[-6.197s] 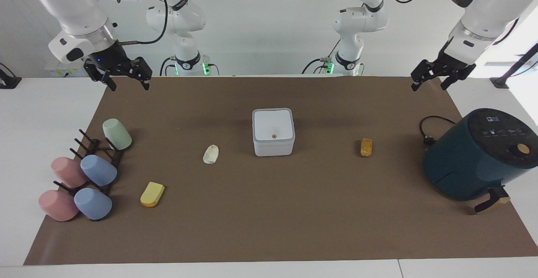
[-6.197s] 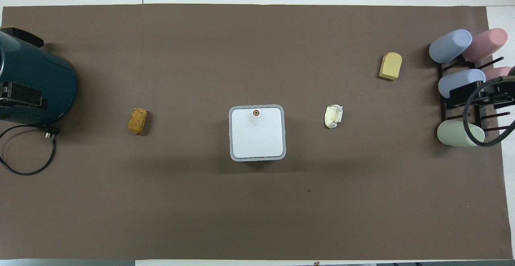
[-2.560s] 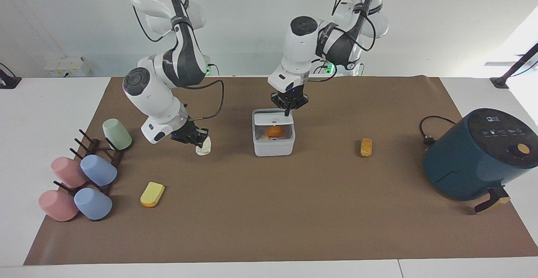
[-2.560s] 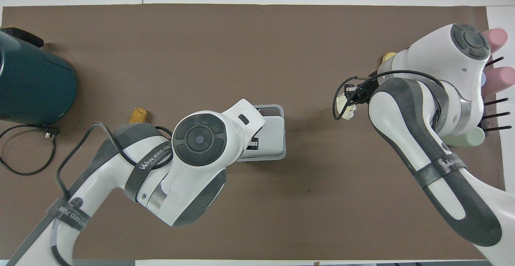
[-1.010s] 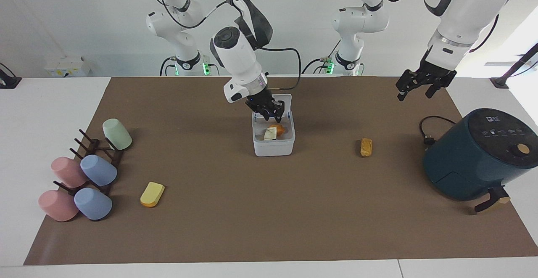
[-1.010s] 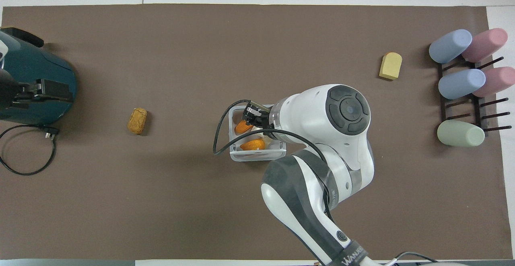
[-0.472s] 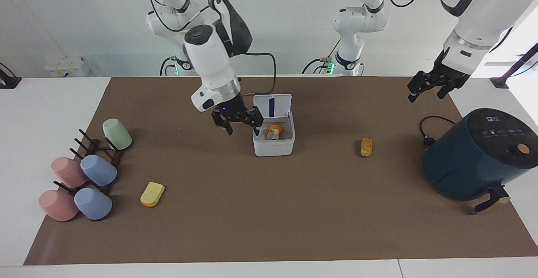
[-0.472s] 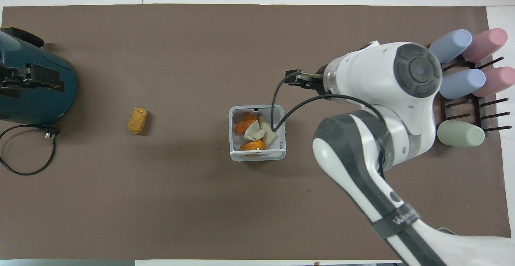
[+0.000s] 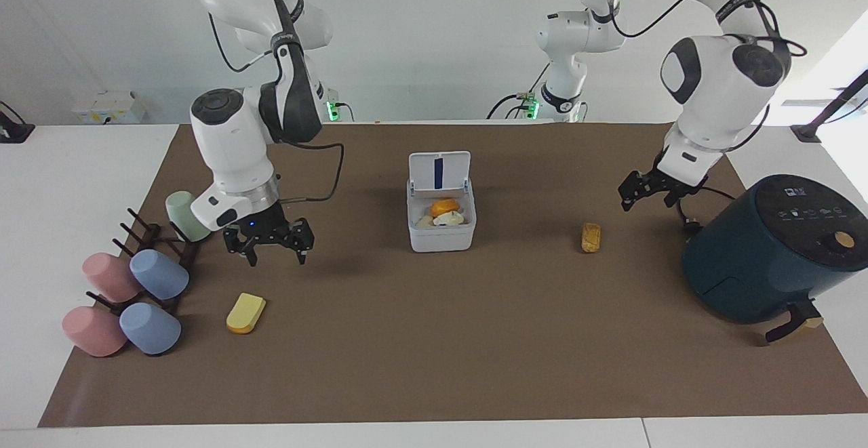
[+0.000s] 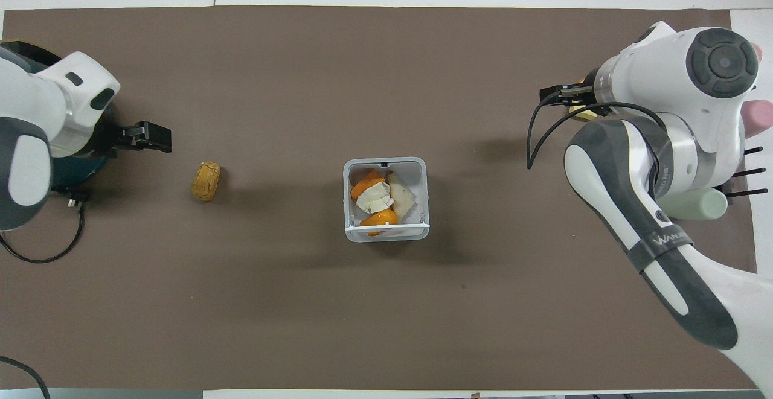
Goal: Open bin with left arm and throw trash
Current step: 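Reach the right gripper to the yellow block while the left gripper reaches the nugget, then grasp the golden nugget with the left gripper while the right gripper grasps the block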
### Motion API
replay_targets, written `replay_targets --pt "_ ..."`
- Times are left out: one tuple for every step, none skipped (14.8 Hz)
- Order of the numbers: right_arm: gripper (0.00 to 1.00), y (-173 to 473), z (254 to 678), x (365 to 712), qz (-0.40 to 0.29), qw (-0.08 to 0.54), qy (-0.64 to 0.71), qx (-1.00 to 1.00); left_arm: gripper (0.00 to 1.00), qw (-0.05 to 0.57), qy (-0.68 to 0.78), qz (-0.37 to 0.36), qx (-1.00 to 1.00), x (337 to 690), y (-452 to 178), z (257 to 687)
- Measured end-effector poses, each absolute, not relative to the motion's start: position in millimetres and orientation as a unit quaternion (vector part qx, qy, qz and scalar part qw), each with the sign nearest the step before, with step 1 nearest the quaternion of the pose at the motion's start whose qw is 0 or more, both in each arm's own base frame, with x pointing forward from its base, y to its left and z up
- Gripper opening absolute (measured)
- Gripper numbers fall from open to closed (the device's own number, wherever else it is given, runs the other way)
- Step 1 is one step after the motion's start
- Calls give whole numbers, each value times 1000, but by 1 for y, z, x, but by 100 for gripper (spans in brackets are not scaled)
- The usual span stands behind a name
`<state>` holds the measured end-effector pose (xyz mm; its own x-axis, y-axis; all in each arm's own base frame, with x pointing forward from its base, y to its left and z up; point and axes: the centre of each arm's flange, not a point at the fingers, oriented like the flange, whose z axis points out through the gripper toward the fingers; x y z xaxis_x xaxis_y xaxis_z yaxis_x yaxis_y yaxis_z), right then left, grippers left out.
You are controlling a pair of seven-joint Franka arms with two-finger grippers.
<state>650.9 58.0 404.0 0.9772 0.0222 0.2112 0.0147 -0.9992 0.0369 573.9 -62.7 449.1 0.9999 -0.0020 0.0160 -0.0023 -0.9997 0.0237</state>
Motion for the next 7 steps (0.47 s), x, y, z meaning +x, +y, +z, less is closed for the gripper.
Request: replay_targets --pt "100 47 392 659 102 23 5 995 100 12 -5 7 1000 570 -67 430" --pt "100 34 381 668 100 26 -1 995 100 11 -10 5 1000 568 -73 412" --pt "100 21 371 676 100 27 -3 995 100 11 -14 0 1000 565 -78 395" --pt "100 11 362 682 101 28 -5 994 100 10 -19 -6 1000 562 -83 378" --pt "100 3 354 687 105 27 -8 994 100 10 -26 -8 1000 556 -90 360" --pt "100 -3 346 689 105 27 -12 994 100 10 -30 -5 999 551 -95 346" --pt "100 -7 339 691 103 27 -15 994 100 10 -33 0 999 547 -98 334"
